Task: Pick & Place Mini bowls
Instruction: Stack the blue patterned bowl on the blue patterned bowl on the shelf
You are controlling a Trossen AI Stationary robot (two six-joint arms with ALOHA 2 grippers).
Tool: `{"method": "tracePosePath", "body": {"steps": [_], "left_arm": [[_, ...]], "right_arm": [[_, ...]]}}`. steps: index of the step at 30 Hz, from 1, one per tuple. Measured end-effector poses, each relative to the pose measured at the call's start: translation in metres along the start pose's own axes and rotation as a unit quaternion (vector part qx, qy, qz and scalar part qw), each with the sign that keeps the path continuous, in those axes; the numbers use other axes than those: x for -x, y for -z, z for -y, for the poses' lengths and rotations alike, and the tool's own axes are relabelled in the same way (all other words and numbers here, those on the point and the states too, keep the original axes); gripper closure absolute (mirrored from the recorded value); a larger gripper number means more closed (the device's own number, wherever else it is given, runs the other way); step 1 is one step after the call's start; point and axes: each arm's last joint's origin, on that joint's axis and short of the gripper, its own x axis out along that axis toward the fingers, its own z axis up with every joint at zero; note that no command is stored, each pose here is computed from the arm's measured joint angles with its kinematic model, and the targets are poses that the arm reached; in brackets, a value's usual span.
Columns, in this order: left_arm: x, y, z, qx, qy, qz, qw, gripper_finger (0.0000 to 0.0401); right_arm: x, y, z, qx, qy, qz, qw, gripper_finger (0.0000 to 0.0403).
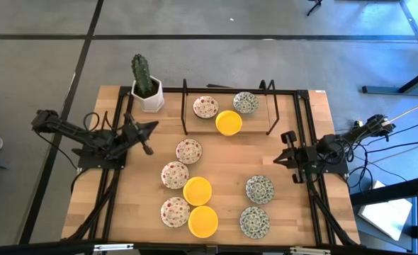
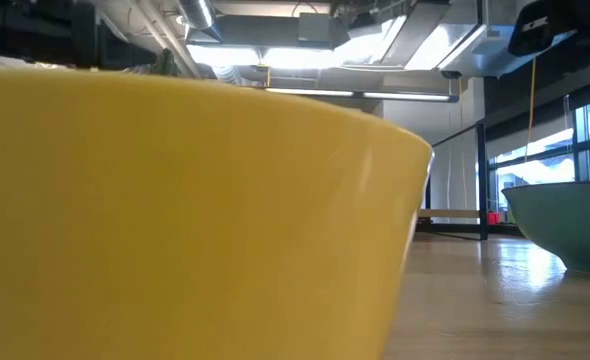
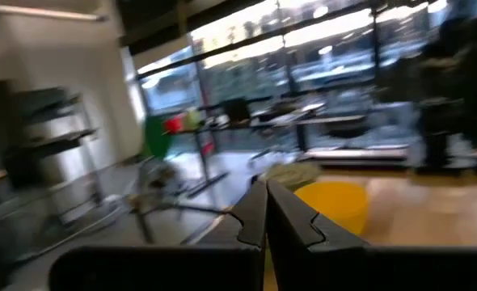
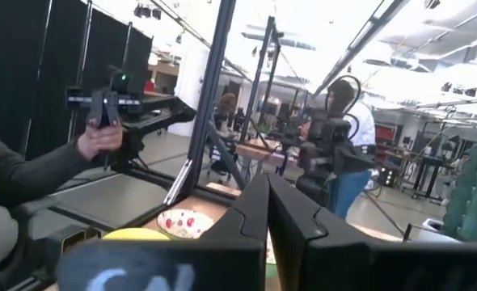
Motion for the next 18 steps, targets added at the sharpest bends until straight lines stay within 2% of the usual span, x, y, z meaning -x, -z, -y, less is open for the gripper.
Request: {"method": "tracePosePath", "body": {"steps": [3,7,10,14,18], "left_arm": [[-0.0001,0.0011,-0.0002,-0.004,-0.009,-0.007,1.0,0.0398],[-0.0001,0.0008,0.0017,-0.005,0.022,0.003,1.0,0.0397],[0.0,0.0007,0.0031,-0.021,0.044,0.009,0.999,0.0388],[0.0008,0.0016,0.0047,-0.029,0.059,0.009,0.998,0.0352],[0.0029,0.0016,0.0072,-0.028,0.076,0.01,0.997,0.0287]], "right_arm": [[0.0,0.0003,0.0007,0.001,0.013,-0.004,1.0,0.0394],[-0.0001,0.0021,0.0032,0.002,0.06,-0.022,0.998,0.0393],[0.0,0.0026,0.0039,0.002,0.072,-0.028,0.997,0.0379],[0.0,0.0027,0.0038,-0.006,0.072,-0.027,0.997,0.0341],[0.0,0.0032,0.0037,-0.02,0.072,-0.029,0.997,0.0288]]}}
